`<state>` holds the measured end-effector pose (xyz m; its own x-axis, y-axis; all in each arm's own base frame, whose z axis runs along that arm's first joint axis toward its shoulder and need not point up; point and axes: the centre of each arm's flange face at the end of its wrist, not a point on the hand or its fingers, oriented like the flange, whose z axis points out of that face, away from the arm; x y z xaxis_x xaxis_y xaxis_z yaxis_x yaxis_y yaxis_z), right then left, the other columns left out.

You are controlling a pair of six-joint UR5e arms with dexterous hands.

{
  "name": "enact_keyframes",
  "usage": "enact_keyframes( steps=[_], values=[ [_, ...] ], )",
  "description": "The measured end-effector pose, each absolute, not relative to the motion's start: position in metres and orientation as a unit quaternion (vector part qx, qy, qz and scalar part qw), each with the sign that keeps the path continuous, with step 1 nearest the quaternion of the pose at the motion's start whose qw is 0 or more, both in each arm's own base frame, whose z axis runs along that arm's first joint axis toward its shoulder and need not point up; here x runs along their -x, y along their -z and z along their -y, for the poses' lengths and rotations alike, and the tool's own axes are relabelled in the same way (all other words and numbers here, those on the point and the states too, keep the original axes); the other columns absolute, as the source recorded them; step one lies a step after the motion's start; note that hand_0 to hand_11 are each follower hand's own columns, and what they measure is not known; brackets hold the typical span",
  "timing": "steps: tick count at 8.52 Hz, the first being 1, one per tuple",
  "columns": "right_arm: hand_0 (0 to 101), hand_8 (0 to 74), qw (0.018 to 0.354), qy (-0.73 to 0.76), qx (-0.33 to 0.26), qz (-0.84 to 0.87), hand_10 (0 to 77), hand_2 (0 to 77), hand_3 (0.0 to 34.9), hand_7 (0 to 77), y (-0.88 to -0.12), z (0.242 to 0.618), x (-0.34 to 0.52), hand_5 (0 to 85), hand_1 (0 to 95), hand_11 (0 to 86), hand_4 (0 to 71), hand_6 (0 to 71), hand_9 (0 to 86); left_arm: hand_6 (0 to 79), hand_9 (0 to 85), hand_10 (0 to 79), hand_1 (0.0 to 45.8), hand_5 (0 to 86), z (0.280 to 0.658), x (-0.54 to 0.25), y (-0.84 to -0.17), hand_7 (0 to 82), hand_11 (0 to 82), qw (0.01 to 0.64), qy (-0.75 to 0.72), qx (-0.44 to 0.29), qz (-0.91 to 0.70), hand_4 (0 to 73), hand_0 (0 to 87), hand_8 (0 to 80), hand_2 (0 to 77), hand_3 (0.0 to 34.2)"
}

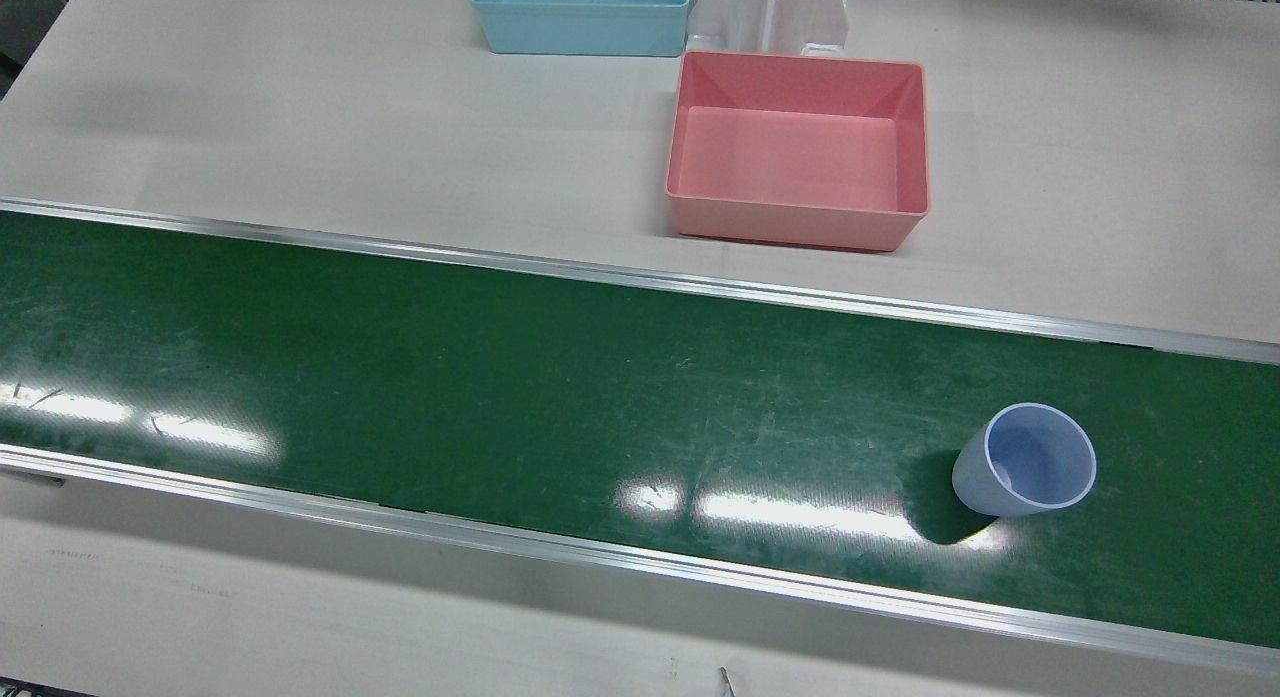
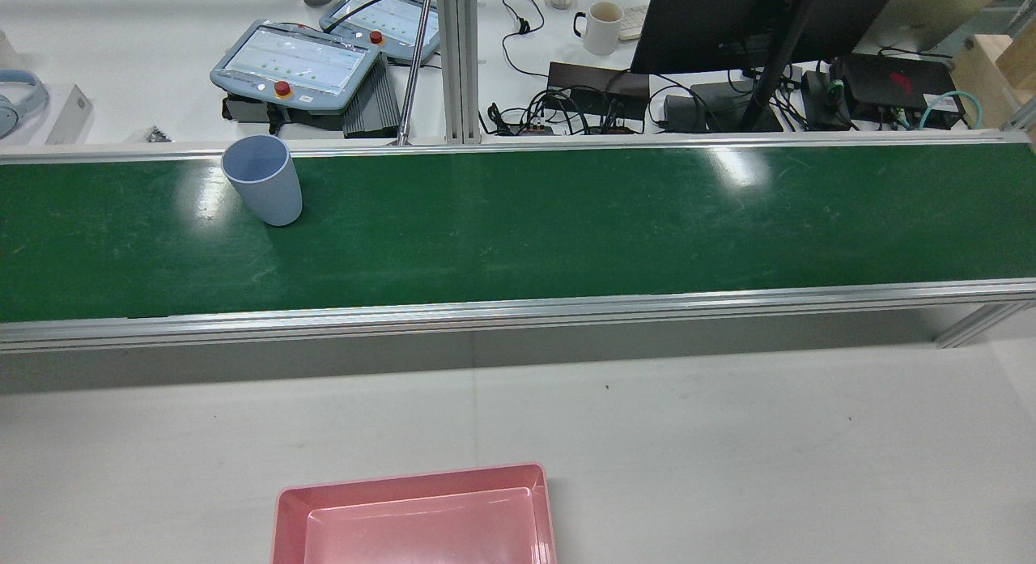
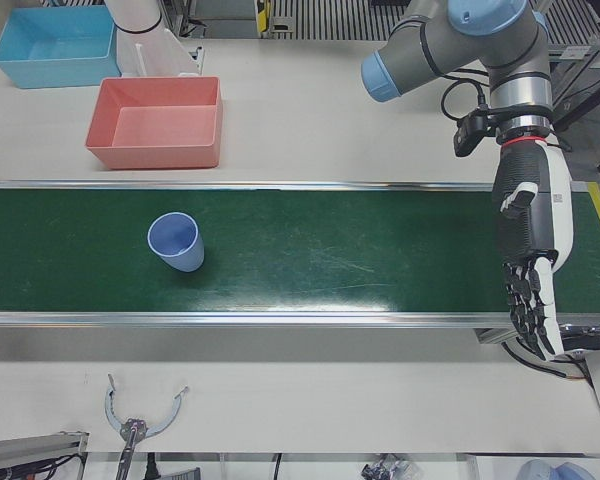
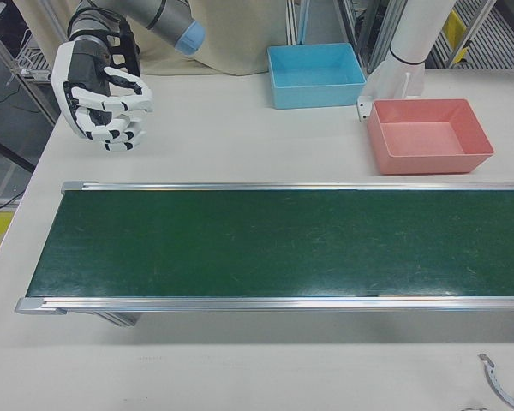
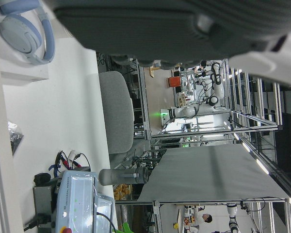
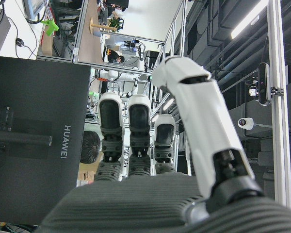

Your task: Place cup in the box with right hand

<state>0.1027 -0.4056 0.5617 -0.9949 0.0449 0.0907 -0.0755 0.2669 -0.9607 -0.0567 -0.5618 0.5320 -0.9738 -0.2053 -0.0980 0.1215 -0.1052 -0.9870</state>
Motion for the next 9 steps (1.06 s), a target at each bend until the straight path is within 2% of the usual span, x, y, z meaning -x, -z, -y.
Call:
enact_keyframes(
  steps=[9],
  values=[
    [80, 44.7, 0.050, -0.604, -0.010, 0.795, 34.4, 35.5, 0.0, 70.4, -0.5602, 0.4055, -0.1027, 20.7, 36.0, 52.4, 32.2, 21.8, 56.7, 0.0, 0.5, 0.0, 0.5, 0.0, 0.5617, 0.0567, -0.5318, 0.0, 0.0, 0.110, 0.743, 0.031, -0.660, 0.0, 0.0, 0.0, 0.5, 0.0]
  ],
)
